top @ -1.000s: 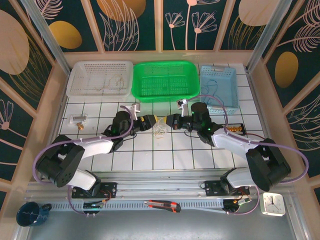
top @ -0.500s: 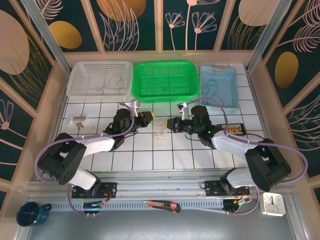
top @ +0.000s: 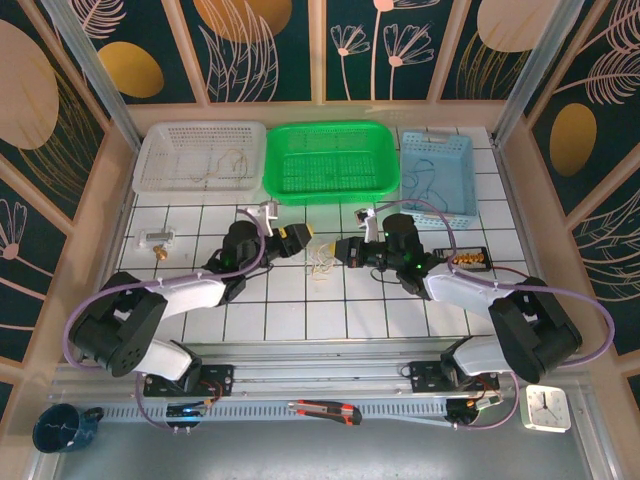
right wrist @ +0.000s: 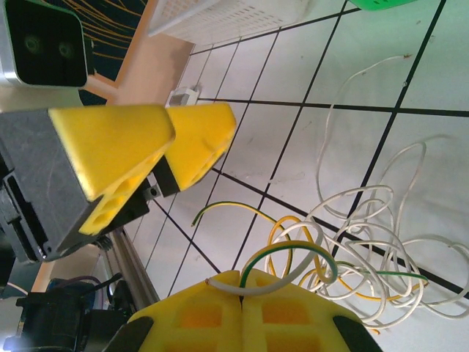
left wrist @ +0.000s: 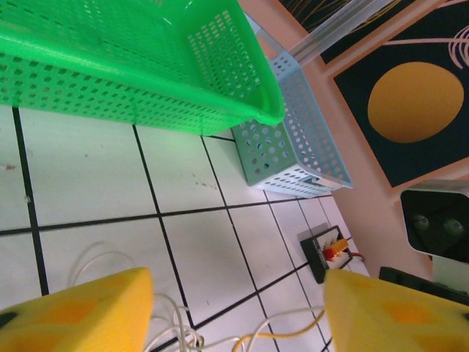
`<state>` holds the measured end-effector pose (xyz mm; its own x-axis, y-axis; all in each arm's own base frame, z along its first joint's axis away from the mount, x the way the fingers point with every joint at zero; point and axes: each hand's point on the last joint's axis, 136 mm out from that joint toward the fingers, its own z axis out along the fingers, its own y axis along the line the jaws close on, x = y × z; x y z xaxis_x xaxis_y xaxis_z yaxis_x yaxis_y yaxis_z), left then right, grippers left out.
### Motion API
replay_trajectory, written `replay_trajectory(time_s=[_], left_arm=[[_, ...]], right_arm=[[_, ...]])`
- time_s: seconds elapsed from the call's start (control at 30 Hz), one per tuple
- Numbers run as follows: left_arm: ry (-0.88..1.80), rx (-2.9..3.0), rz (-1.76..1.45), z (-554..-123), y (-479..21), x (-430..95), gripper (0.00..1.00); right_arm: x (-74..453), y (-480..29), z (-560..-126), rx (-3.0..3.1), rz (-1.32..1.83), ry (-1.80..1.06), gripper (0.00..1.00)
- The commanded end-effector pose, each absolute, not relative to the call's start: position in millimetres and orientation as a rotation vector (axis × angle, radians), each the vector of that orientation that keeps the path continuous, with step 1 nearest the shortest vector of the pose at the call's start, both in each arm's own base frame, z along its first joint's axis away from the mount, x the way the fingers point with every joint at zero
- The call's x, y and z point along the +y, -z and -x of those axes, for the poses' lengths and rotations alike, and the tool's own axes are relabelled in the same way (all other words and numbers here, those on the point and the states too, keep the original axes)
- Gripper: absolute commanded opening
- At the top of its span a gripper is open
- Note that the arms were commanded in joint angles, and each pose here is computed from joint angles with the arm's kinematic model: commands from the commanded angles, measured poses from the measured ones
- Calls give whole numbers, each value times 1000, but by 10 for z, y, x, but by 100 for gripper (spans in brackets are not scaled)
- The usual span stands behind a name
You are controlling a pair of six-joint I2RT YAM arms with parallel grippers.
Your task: Untangle the cables
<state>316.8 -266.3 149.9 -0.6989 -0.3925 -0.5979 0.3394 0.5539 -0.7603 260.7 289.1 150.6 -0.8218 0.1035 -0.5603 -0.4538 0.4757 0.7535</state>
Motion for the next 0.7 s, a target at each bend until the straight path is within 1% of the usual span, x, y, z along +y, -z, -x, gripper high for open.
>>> replay_trajectory(time_s=[0.0, 0.07, 0.2, 0.37, 0.53, 0.6, 0.67], left_arm=[[1258, 1994, 18, -3031, -1528, -2693, 69], [1275, 1999, 12, -2982, -1511, -2727, 71], [1290, 2003, 17, -2946, -1462, -2772, 73], [1311, 1998, 34, -2967, -1431, -2826, 71], [1311, 1989, 40, -3034, -1434, -2873, 61], [1307, 1984, 48, -3072, -1432, -2886, 54], [1307, 1974, 58, -3114, -1446, -2899, 46]], right_arm=[[2915, -1736, -2675, 2100, 304, -1359, 0], [2927, -1746, -2675, 2098, 308, -1362, 0], [2927, -1753, -2685, 2096, 304, -1364, 0], [2934, -1762, -2676, 2093, 307, -1374, 0], [2933, -1781, -2658, 2085, 304, -1385, 0], [2928, -1786, -2654, 2082, 304, -1387, 0], [2926, -1779, -2642, 2084, 303, -1389, 0]])
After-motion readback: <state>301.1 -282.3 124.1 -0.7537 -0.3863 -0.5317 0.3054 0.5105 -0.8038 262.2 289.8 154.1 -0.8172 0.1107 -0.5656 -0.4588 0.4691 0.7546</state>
